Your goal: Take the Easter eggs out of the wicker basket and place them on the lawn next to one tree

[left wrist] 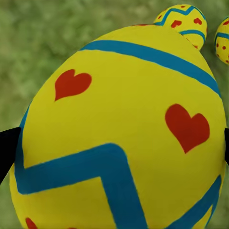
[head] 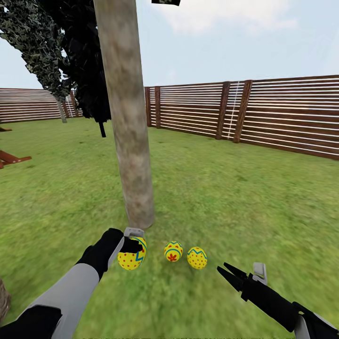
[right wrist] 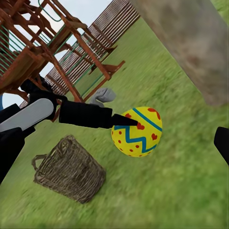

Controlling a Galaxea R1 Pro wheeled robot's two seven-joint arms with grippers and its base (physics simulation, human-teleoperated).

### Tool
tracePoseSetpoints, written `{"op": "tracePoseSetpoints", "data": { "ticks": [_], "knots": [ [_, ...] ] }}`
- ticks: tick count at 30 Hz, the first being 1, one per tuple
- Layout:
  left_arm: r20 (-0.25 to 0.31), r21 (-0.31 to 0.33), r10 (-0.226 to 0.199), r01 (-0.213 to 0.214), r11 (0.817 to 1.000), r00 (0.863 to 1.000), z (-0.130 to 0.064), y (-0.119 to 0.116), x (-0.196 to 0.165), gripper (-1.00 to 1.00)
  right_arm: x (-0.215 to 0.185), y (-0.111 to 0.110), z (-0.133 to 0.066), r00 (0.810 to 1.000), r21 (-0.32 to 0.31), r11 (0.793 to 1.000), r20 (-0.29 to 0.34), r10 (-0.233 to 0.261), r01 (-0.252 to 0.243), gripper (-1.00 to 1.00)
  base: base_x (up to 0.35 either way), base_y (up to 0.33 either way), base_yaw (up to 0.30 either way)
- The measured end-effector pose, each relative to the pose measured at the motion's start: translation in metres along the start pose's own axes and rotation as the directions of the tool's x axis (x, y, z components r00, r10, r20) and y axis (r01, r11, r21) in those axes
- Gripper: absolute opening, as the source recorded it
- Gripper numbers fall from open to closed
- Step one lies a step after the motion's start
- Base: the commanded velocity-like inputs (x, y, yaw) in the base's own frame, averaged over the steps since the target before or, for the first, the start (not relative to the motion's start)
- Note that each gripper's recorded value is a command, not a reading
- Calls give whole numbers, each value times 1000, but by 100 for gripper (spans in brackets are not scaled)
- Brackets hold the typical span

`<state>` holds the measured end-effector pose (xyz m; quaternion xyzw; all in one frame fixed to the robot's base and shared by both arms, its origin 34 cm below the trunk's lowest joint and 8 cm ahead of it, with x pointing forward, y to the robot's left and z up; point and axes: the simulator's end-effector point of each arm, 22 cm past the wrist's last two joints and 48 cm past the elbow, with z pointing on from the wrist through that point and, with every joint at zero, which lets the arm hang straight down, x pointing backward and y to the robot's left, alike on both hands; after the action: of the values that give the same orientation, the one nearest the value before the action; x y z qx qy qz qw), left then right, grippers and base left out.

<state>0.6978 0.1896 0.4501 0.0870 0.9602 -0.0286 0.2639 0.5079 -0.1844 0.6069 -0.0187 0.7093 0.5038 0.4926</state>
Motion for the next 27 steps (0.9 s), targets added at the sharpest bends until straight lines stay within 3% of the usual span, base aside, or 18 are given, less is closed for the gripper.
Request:
{"op": "tracePoseSetpoints", "data": {
  "ticks": [13, 27],
  "knots": [
    [10, 0, 1, -1, 1000, 1000, 21, -1, 19, -100, 26, -17, -5, 1000, 0, 1000, 1, 3, -3, 100, 0, 0, 0],
    [-39, 9, -4, 4, 1000, 999, 49, -2, 41, -100, 42, -37, -3, 999, 28, 999, -26, 46, -45, 100, 0, 0, 0]
  ]
}}
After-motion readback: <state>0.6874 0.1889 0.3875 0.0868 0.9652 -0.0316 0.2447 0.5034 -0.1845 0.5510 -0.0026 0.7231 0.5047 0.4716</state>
